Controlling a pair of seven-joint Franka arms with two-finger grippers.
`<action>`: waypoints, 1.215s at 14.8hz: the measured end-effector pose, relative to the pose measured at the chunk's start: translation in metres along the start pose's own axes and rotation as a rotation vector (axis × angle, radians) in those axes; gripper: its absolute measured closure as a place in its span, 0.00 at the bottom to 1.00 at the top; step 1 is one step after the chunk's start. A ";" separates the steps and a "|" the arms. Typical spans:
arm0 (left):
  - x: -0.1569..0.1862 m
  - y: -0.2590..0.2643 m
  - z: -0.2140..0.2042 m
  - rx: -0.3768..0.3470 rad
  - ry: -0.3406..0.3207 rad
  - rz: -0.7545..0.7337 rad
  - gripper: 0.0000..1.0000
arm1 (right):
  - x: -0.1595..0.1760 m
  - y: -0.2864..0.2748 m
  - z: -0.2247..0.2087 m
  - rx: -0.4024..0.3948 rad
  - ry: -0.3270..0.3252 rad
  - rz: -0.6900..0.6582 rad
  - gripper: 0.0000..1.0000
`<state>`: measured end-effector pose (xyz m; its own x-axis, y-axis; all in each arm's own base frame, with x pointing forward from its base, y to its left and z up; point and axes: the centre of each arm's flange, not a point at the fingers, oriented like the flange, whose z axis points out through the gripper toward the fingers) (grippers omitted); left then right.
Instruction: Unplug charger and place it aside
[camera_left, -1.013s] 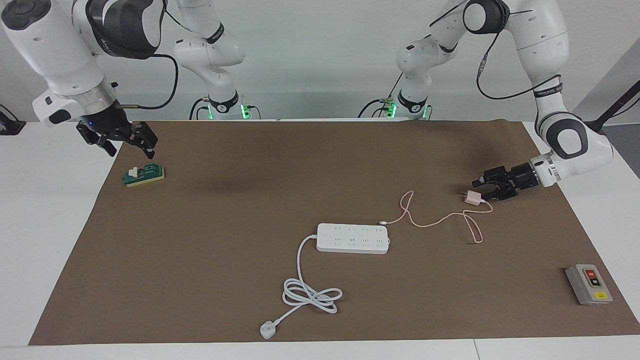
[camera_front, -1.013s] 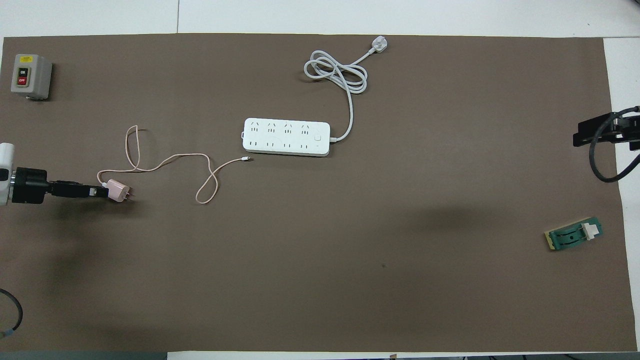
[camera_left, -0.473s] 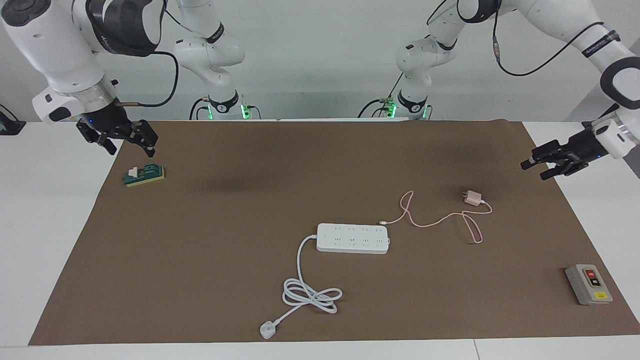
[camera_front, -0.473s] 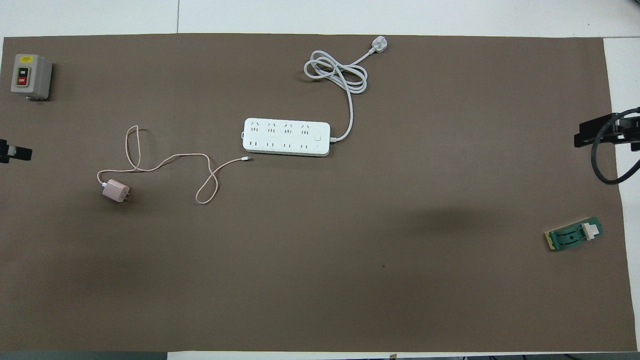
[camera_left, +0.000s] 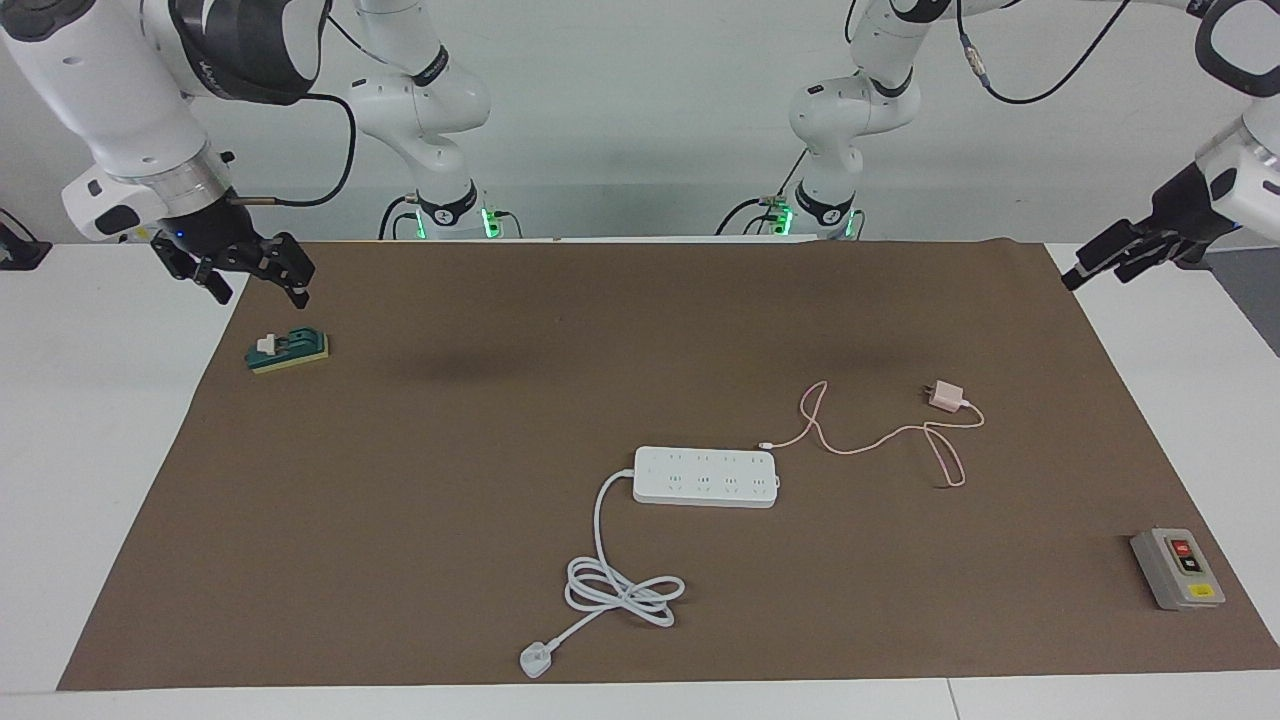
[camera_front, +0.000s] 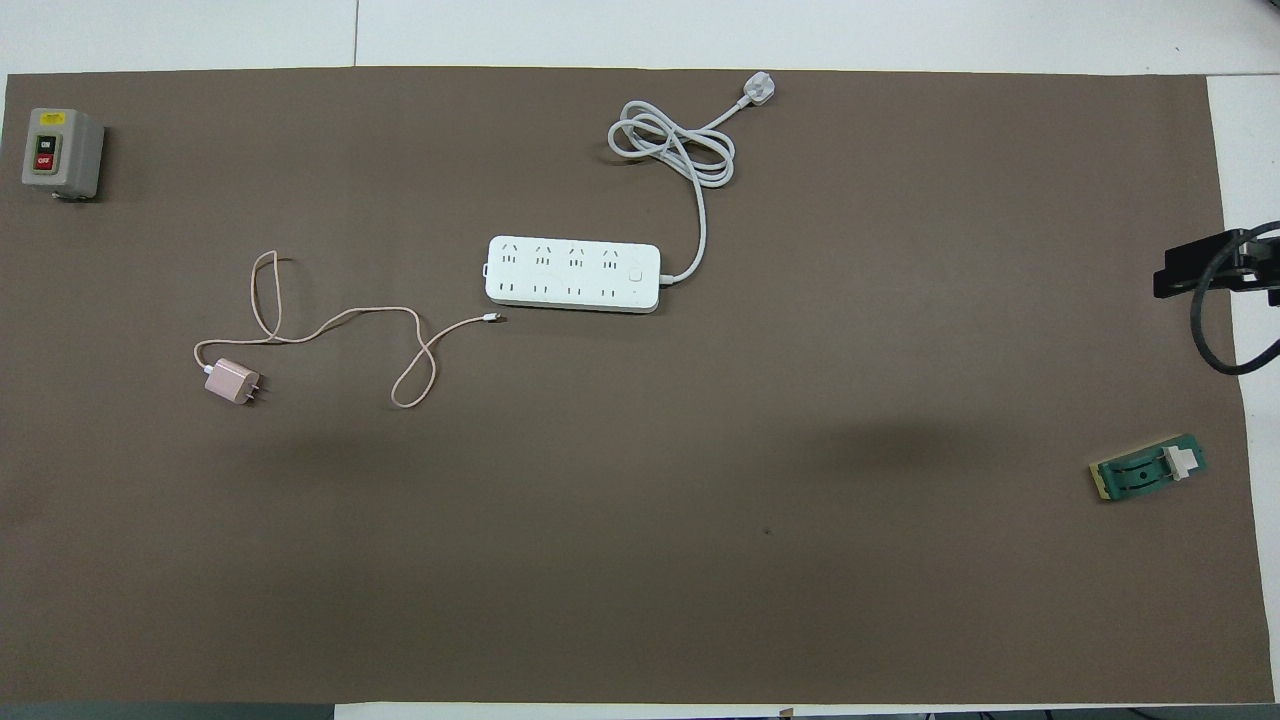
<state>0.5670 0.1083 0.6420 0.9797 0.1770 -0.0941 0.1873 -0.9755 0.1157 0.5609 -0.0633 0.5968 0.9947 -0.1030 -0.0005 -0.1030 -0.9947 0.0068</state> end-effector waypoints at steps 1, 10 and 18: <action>-0.009 0.003 -0.007 0.036 0.010 0.005 0.00 | 0.000 0.000 0.000 0.000 0.000 0.000 0.00; -0.024 0.088 0.088 0.109 0.038 0.179 0.00 | 0.000 0.000 0.000 0.000 0.000 0.000 0.00; -0.033 0.151 0.081 0.112 0.071 0.290 0.00 | 0.000 0.000 0.000 0.000 0.000 0.000 0.00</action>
<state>0.5570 -0.0559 0.5827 0.9944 -0.1057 -0.0039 -0.1056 -0.9943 0.0173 0.5609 -0.0633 0.5968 0.9947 -0.1030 -0.0005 -0.1030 -0.9947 0.0068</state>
